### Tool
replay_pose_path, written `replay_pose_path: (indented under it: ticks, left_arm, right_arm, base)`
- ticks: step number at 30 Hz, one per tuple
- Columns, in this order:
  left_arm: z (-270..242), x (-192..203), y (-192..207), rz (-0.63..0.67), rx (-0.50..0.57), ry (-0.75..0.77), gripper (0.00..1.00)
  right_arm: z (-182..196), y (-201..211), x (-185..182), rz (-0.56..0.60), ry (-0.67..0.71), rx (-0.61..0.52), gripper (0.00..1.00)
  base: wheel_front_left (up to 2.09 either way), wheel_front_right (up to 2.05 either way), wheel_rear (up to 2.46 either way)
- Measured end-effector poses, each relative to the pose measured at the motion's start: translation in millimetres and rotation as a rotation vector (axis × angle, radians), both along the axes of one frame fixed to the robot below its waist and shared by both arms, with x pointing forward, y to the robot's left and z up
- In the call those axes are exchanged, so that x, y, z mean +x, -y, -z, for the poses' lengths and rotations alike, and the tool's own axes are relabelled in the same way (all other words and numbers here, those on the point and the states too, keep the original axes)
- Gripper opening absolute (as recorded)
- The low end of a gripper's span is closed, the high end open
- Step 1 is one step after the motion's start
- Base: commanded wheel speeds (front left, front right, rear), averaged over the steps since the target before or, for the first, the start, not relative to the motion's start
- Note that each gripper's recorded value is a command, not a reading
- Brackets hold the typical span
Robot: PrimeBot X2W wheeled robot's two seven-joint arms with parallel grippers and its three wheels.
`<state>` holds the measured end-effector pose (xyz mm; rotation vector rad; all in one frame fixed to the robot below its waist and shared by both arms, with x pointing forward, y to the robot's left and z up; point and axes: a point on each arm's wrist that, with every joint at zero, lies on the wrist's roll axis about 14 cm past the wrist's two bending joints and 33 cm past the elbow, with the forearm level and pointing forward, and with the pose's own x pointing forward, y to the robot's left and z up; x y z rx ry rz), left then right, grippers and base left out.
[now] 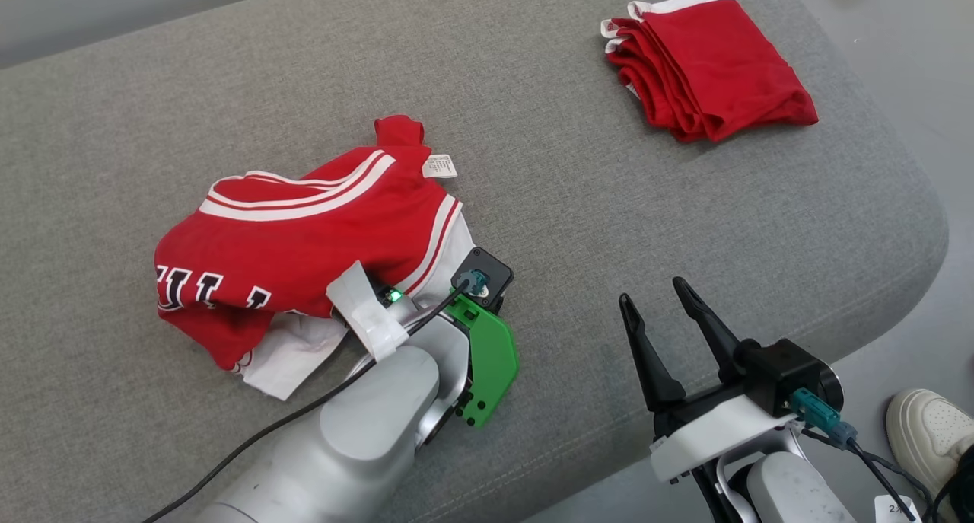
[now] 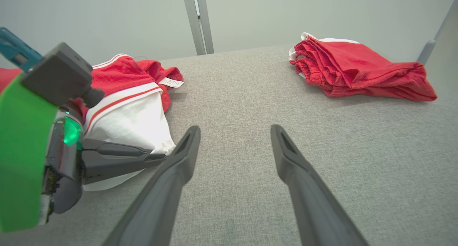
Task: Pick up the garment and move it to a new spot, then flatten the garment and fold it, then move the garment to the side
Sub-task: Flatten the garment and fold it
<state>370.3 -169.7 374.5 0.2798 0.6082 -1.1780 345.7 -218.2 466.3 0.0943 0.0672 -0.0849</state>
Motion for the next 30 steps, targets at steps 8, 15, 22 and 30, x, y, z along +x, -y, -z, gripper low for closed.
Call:
replay_pose_path:
  ticks: [8,15,22,30]
  left_arm:
    - [-37,12,8,-0.058,-0.129,0.043,0.00]
    - [-123,62,24,-0.117,-0.296,0.240,0.00]
    - [-205,105,29,-0.158,-0.414,0.432,0.00]
    - [-298,129,31,-0.202,-0.592,0.600,0.00]
  right_arm:
    - [-7,-7,1,-0.022,0.025,0.006,1.00]
    - [-15,-12,-2,-0.038,0.053,0.011,1.00]
    - [-18,-10,-9,-0.026,0.063,0.013,1.00]
    - [-19,-5,-19,-0.005,0.064,0.013,1.00]
  base:
    - [0.00,0.00,0.00]
    - [0.00,0.00,0.00]
    - [0.00,0.00,0.00]
    - [0.00,0.00,0.00]
